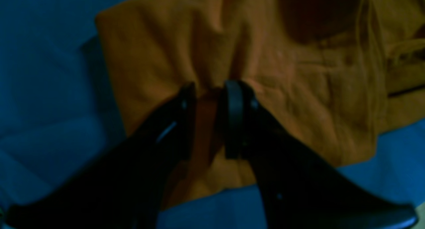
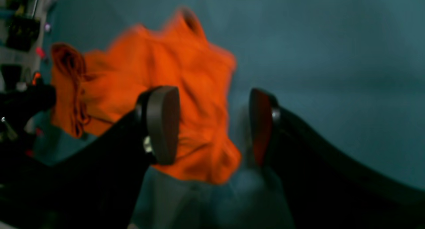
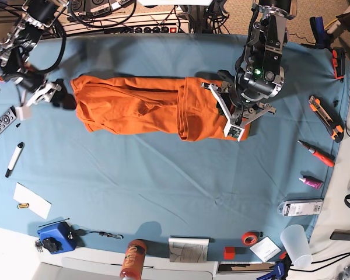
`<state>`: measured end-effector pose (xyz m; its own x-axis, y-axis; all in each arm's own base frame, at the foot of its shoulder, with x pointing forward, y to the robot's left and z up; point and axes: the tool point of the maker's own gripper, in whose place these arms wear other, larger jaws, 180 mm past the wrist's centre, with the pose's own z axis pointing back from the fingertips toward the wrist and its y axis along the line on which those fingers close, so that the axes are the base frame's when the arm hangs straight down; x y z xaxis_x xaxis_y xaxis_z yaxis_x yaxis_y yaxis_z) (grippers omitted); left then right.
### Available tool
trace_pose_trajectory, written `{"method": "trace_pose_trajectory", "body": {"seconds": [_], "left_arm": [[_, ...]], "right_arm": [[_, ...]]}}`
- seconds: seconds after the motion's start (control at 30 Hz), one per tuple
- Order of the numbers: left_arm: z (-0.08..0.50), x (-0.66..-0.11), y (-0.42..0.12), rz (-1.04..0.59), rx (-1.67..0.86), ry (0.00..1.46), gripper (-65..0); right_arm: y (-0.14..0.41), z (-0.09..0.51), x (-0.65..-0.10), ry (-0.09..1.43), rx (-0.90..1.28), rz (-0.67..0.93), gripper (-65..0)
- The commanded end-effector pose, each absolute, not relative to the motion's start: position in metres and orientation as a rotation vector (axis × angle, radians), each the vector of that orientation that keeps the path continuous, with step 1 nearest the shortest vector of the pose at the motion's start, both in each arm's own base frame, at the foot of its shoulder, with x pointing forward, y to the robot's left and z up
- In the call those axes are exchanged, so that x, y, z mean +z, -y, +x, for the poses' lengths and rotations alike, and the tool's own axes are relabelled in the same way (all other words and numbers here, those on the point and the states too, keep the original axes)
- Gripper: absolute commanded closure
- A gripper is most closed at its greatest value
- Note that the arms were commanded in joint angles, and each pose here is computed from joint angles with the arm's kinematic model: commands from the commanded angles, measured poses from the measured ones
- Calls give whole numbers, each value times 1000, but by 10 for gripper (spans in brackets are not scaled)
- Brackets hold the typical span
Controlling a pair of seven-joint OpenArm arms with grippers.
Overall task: Layout the t-shirt on the table in an organized manner, then fold the t-shirt properly
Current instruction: 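Grasp the opposite shirt end with the right gripper and fold it inward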
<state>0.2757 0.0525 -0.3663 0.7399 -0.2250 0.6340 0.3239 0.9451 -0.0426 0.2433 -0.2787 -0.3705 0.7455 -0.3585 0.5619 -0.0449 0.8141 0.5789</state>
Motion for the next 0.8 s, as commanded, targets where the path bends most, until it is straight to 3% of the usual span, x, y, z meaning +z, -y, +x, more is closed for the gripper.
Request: {"method": "trace_pose_trajectory", "body": {"seconds": [0.0, 0.27, 0.5, 0.77], "left_arm": [[284, -354, -50, -163, -301, 725, -135], [286, -352, -49, -166, -301, 742, -135], [286, -352, -49, -166, -300, 742, -135], [286, -352, -48, -168, -299, 742, -135]], "right_arm": [[286, 252, -363, 757, -195, 617, -332], [242, 265, -396, 637, -211, 795, -332], [196, 251, -433, 468, -141, 770, -331], [172, 250, -438, 453, -165, 818, -318]]}}
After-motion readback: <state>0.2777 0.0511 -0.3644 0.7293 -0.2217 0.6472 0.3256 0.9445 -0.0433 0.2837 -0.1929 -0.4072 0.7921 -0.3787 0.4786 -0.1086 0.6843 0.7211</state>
